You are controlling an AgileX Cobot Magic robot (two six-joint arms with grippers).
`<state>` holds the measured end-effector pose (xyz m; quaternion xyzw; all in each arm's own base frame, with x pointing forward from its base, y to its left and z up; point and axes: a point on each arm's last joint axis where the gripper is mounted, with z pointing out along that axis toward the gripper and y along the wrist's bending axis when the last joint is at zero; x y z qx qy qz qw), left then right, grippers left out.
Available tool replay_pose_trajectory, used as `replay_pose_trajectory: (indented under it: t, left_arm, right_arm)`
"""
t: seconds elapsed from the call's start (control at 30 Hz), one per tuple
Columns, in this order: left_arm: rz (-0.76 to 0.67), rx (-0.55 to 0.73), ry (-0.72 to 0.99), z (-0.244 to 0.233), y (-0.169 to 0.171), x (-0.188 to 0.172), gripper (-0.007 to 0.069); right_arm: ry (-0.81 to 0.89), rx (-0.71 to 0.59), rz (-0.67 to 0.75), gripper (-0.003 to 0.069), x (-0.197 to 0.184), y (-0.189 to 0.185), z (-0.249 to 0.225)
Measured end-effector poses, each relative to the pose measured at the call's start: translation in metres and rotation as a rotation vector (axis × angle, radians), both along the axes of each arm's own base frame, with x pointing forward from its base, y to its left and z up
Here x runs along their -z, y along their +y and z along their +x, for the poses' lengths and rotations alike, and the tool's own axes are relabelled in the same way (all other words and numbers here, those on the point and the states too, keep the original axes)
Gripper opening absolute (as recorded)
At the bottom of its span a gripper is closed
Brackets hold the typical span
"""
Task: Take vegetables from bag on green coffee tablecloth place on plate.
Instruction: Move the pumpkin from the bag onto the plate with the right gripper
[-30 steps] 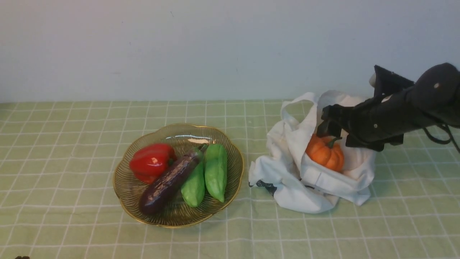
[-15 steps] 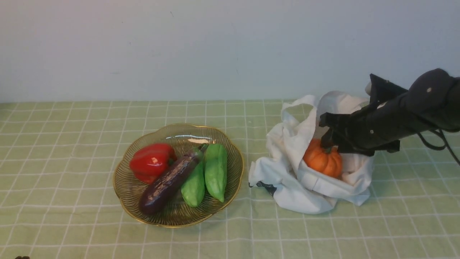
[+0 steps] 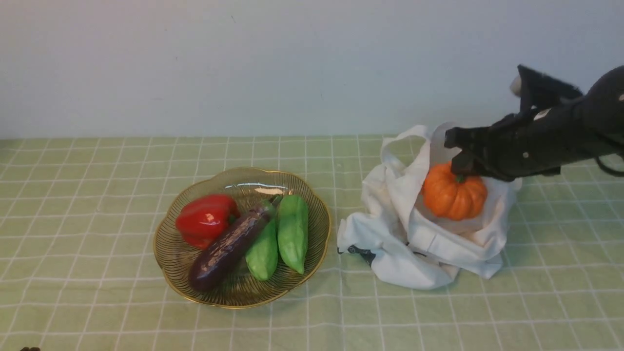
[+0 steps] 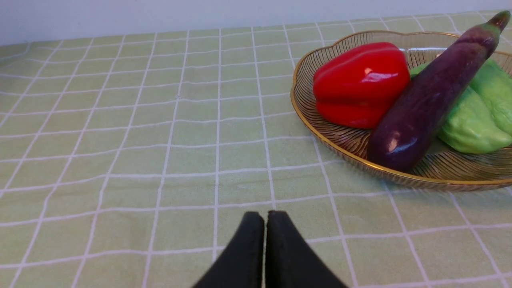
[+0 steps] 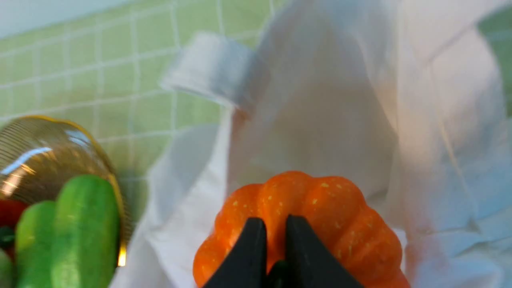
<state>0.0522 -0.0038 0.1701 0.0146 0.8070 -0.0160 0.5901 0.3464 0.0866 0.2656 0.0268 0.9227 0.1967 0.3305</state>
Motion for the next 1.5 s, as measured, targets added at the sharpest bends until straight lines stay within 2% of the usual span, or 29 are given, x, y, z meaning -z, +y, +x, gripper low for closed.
replay_pose_trajectory:
  t: [0.03, 0.13, 0.23, 0.3, 0.33, 0.5, 0.63, 0.67, 0.7, 0.8, 1.0, 1.23, 1.37, 1.5]
  left_arm:
    - [0.0, 0.0, 0.0, 0.0, 0.0, 0.0, -0.0005]
    - [0.0, 0.0, 0.0, 0.0, 0.0, 0.0, -0.0005]
    - [0.0, 0.0, 0.0, 0.0, 0.0, 0.0, -0.0005]
    - [0.0, 0.0, 0.0, 0.0, 0.0, 0.0, -0.0005]
    - [0.0, 0.0, 0.0, 0.0, 0.0, 0.0, -0.0005]
    - [0.0, 0.0, 0.0, 0.0, 0.0, 0.0, -0.0005]
    - [0.0, 0.0, 0.0, 0.0, 0.0, 0.0, -0.0005]
    - [0.0, 0.0, 0.0, 0.0, 0.0, 0.0, -0.0005]
    - [0.0, 0.0, 0.0, 0.0, 0.0, 0.0, -0.0005]
    - [0.0, 0.0, 0.0, 0.0, 0.0, 0.0, -0.0005]
    - [0.0, 0.0, 0.0, 0.0, 0.0, 0.0, -0.0005]
    - [0.0, 0.0, 0.0, 0.0, 0.0, 0.0, -0.0005]
    - [0.0, 0.0, 0.0, 0.0, 0.0, 0.0, -0.0005]
    - [0.0, 0.0, 0.0, 0.0, 0.0, 0.0, -0.0005]
  right_arm:
    - [0.001, -0.002, -0.002, 0.0034, 0.0, 0.0, 0.0]
    - [-0.101, -0.018, 0.017, 0.0034, -0.039, -0.002, -0.02]
    - [-0.174, -0.055, 0.04, 0.0034, -0.062, 0.004, -0.034]
    - [-0.232, -0.113, 0.048, 0.0034, -0.076, 0.013, -0.045]
    - [-0.265, -0.192, 0.065, 0.0034, -0.086, 0.028, -0.055]
    - [-0.266, -0.343, 0.119, 0.0034, -0.091, 0.068, -0.064]
    - [-0.216, -0.471, 0.119, 0.0034, -0.074, 0.111, -0.062]
    - [-0.179, -0.515, 0.109, 0.0034, -0.059, 0.131, -0.057]
    - [-0.176, -0.521, 0.107, 0.0034, -0.057, 0.133, -0.056]
    - [-0.11, -0.601, 0.062, 0.0034, -0.022, 0.167, -0.042]
    - [-0.017, -0.656, -0.021, 0.0032, 0.027, 0.192, -0.013]
    - [-0.023, -0.634, -0.032, 0.0036, 0.045, 0.205, 0.008]
    - [-0.059, -0.618, -0.015, 0.0099, 0.043, 0.212, 0.02]
    - [-0.098, -0.596, 0.009, 0.024, 0.035, 0.215, 0.025]
